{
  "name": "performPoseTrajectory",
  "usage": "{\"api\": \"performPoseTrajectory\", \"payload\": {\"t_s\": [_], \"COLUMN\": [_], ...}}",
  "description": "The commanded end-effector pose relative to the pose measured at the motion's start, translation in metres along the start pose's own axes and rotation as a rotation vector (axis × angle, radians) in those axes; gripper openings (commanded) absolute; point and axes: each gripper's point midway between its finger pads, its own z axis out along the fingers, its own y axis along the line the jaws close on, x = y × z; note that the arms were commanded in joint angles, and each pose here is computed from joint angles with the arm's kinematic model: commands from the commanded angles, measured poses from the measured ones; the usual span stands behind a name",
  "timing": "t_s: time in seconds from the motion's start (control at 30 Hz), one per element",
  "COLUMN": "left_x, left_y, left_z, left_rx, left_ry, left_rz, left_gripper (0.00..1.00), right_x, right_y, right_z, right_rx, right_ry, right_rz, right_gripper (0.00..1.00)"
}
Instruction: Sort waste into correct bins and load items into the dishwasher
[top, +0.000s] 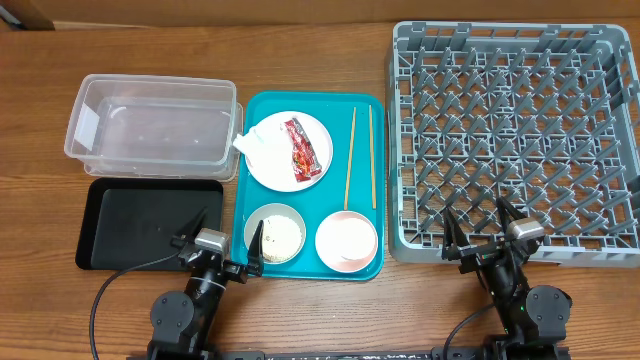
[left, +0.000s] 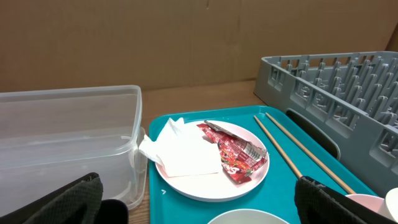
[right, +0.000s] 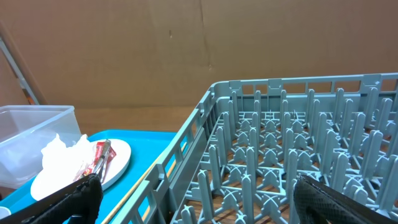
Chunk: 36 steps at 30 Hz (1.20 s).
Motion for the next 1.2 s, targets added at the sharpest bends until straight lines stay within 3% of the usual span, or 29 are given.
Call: {"api": "performPoseTrajectory", "payload": {"t_s": [0.0,0.8,1.03,1.17], "left_x": [0.001,0.002,-0.006,-0.043], "left_y": [-0.002,0.002,-0.029,-0.042], "left_z": [0.0,0.0,-0.002,-0.01], "left_rx": [0.013,-0.011,0.172,0.258], "left_ry": [0.0,0.002,-0.014,-0.124], "left_rz": [-0.002,0.001,-0.16,-0.242], "left_gripper": [1.0,1.0,1.0,1.0], "right_x": [0.001,0.0,0.001,-0.016], "right_y": [-0.002,0.0,0.033,0.043], "right_z": [0.0,0.0,-0.003,-0.008], "right_rx": [0.007,-0.002,-0.196,-0.243], "right_ry": [-0.008,-0.009,0.027,0.012], "right_rz": [0.0,0.015,0.26,0.304], "right_gripper": [1.0,1.0,1.0,1.0]}}
